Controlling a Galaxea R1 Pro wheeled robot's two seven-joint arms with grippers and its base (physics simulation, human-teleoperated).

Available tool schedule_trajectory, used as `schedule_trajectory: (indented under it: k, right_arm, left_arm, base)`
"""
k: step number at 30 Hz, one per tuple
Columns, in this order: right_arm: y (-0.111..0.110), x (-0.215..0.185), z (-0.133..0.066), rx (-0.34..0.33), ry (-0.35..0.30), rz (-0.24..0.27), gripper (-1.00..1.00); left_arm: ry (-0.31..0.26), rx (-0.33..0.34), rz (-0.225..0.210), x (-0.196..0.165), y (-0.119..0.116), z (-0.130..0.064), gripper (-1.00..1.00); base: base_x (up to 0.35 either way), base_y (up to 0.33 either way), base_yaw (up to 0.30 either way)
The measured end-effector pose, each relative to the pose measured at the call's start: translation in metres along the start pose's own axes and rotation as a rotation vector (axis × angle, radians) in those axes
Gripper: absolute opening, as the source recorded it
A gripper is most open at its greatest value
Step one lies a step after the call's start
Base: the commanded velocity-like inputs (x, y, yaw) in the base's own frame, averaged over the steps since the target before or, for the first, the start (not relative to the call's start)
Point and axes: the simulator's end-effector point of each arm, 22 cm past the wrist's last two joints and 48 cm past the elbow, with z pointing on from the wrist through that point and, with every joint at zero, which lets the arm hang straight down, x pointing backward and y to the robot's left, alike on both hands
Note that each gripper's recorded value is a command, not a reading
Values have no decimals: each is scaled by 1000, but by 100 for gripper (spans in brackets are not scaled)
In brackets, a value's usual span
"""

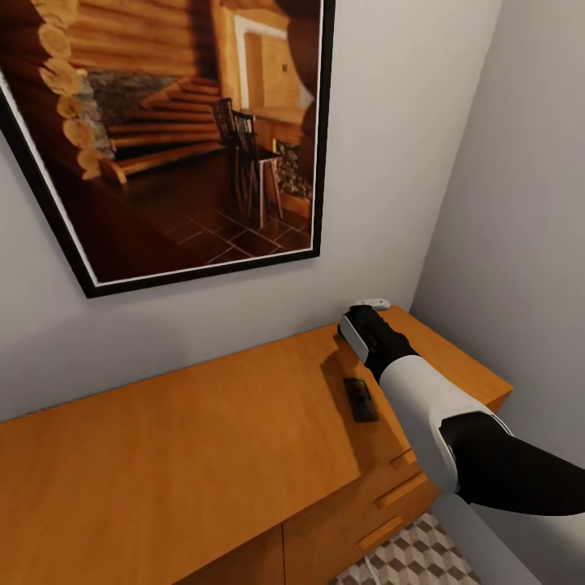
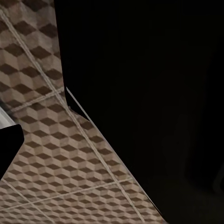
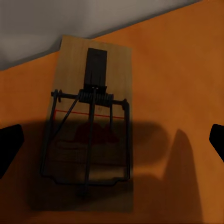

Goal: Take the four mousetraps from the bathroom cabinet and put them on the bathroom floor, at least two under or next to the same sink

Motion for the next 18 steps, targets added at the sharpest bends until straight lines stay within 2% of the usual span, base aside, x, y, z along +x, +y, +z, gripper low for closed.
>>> schedule_trajectory:
  k: [13, 14, 18]
  right_arm:
    - [1, 0, 0, -2, 0, 3, 100]
    - [1, 0, 0, -2, 0, 2, -100]
    - [1, 2, 1, -3, 3, 0, -100]
  left_arm:
    - [1, 0, 0, 0, 0, 0, 100]
    - [1, 0, 0, 0, 0, 0, 100]
    - [2, 0, 0, 1, 0, 0, 100]
  base:
    - [0, 0, 0]
    - [0, 0, 0]
    - [0, 0, 0]
